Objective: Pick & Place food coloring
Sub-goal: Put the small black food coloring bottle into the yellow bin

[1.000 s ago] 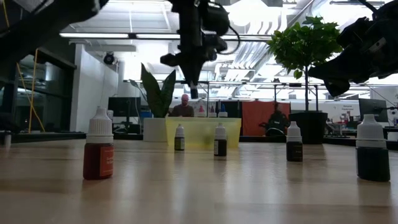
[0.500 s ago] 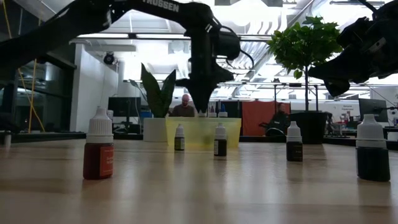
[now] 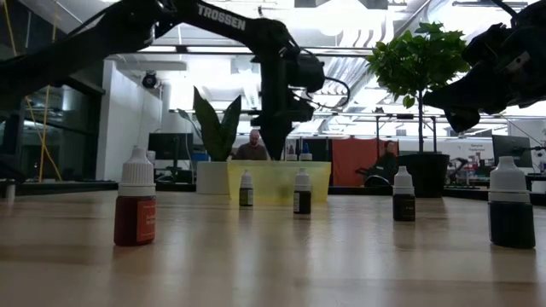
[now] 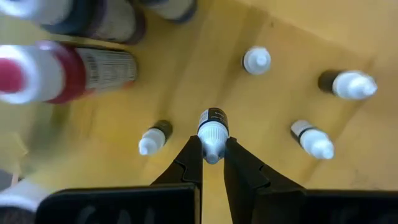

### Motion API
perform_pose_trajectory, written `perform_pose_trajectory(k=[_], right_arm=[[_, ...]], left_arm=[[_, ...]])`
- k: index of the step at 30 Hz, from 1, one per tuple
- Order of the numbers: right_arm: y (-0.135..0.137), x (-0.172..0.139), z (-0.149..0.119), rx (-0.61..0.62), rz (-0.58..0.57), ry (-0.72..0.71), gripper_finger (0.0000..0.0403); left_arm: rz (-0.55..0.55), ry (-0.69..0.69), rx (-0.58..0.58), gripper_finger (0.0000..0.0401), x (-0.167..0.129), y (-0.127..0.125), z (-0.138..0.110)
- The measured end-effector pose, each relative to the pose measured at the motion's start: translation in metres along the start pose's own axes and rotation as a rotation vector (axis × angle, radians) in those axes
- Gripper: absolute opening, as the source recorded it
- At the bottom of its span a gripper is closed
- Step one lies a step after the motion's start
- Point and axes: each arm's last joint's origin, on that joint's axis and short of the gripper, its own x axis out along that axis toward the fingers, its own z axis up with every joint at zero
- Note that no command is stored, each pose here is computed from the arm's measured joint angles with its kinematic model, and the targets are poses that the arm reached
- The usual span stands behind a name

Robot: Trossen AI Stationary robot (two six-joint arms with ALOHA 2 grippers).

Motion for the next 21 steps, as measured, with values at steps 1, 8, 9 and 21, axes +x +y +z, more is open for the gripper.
perform_pose_trajectory(k=[1, 8, 9, 21], right_arm=[[0.000, 0.000, 0.000, 0.000, 0.000, -0.001, 0.0000], [0.000, 0.000, 0.000, 0.000, 0.000, -0.001, 0.0000], [0.000, 0.000, 0.000, 0.000, 0.000, 0.000, 0.0000], [0.000, 0.000, 0.000, 0.000, 0.000, 0.000, 0.0000]], left_arm=[[-0.003, 0.007, 0.017, 0.0024, 0.002, 0.002, 0.000], [0.034, 0.015, 0.171, 0.0024, 0.014, 0.008, 0.002], [0.042, 0.008, 0.191, 0.0024, 0.016, 0.009, 0.004], [0.031, 0.036, 0.262, 0.0024, 0.038, 0.018, 0.005]])
